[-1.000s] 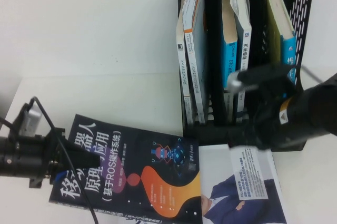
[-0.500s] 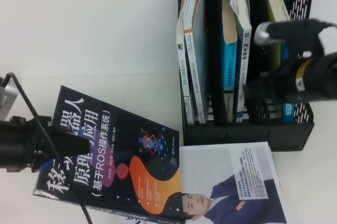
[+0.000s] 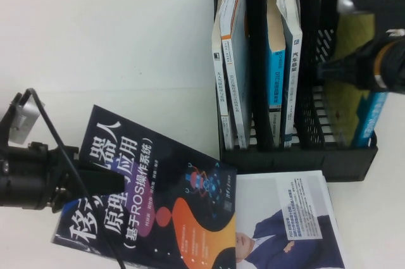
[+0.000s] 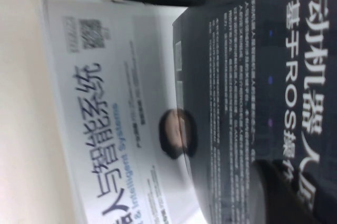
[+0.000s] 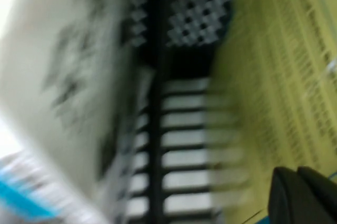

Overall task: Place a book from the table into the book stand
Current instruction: Place the book on the book shelf

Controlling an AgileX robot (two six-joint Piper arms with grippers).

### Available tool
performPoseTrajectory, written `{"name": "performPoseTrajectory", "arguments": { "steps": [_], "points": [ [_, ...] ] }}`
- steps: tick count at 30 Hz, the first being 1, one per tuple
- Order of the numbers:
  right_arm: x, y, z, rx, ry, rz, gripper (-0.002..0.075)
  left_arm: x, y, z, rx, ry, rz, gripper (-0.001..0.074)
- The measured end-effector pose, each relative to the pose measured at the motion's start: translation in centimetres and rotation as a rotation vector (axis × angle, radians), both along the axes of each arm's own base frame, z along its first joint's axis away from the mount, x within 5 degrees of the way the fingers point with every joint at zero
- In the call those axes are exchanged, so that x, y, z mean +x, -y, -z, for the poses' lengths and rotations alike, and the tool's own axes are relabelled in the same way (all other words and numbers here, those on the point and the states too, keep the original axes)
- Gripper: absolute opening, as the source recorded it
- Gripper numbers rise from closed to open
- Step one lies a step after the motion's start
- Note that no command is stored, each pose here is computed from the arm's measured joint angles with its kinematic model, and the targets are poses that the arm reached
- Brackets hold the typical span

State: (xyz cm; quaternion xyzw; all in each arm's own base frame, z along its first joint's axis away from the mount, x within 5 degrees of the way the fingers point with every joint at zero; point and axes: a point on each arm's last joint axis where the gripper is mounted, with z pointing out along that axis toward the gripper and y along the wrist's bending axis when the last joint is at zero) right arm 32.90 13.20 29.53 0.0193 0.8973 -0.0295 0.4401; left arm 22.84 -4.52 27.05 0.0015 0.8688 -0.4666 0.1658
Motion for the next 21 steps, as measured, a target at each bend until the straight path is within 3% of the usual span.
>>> {"name": "performPoseTrajectory", "arguments": {
  "steps": [9,17,21],
  "points": [
    [-0.5,0.8,-2.0,0.010,0.082,0.051,0.0005,0.3,1.3,-1.5,-0.013,0.004,0.031,0.0111],
    [-2.2,1.5,-5.1,0.073,0.167,0.039,0.0005,0.4,5.5,-9.2,-0.031,0.157,0.135,0.0111],
    [-4.4,2.8,-8.2,0.106,0.236,0.044,0.0005,-0.5,8.1,-12.0,0.030,0.198,0.185,0.0111]
  ]
}}
